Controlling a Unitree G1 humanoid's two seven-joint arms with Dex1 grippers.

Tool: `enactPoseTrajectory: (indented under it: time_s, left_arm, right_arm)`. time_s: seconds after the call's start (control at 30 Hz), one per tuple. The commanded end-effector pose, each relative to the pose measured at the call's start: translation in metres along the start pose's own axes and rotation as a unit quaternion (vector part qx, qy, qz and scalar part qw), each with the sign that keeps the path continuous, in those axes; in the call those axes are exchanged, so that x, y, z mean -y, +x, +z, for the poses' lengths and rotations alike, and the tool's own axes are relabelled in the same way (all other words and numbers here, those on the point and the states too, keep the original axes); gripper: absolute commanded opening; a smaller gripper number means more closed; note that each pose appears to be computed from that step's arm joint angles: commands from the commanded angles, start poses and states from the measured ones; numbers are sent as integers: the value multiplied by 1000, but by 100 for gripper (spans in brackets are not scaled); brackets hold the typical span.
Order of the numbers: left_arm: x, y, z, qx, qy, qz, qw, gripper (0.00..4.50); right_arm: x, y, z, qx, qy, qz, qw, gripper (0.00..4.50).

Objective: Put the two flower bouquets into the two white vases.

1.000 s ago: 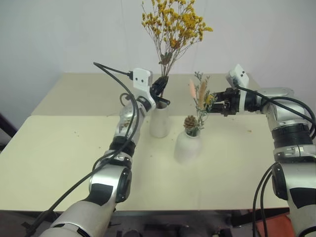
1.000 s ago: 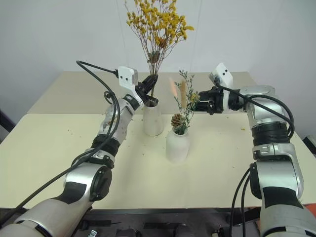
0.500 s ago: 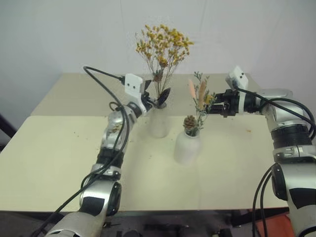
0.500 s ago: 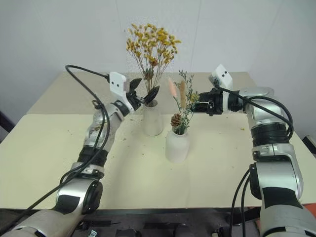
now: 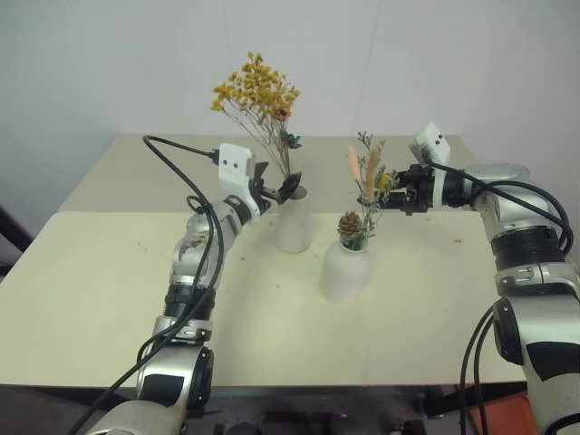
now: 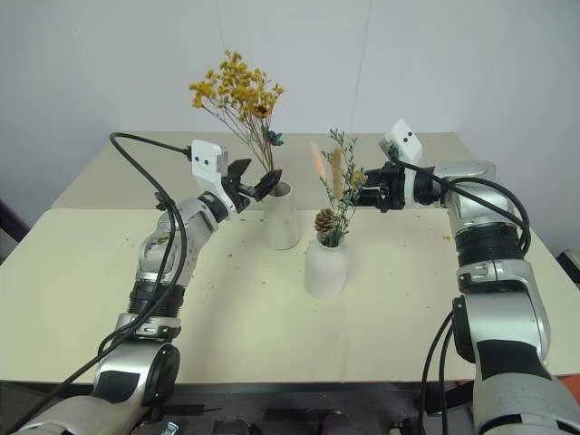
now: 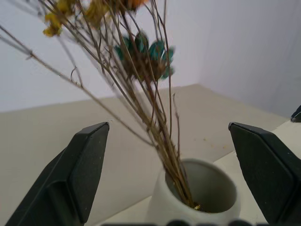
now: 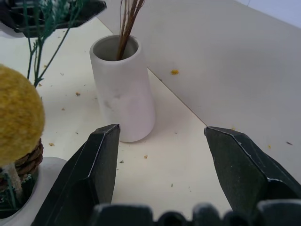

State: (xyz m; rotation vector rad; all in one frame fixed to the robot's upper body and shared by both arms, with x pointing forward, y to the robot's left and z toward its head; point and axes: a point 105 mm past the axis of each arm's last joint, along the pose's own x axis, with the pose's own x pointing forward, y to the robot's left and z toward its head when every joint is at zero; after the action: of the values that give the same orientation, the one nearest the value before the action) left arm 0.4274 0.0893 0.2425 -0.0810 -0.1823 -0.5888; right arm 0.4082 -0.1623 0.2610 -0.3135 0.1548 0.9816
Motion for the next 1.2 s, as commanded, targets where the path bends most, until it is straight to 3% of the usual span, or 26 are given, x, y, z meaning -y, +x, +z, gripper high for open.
enactPoseTrajectory:
  time_s: [0.03,0.23,0.5,0.83,1.2]
  left_arm:
    - [-6,10,18,7,-14,6,1000,445]
    - [-15,29,22,3,-55,14,998,445]
    - [1,40,35,23,-70,-53,996,445]
    - [25,16,37,43,-54,-157,985,445]
    - [16,-18,14,-32,15,-135,990,445]
  right_arm:
    - [1,-4,18,18,-26,-4,999,346]
    - [1,-7,19,21,-27,-8,999,346]
    - [1,-13,20,25,-30,-17,999,346]
    - [1,-15,17,24,-28,-22,999,346]
    - [0,-12,12,21,-23,-19,999,346]
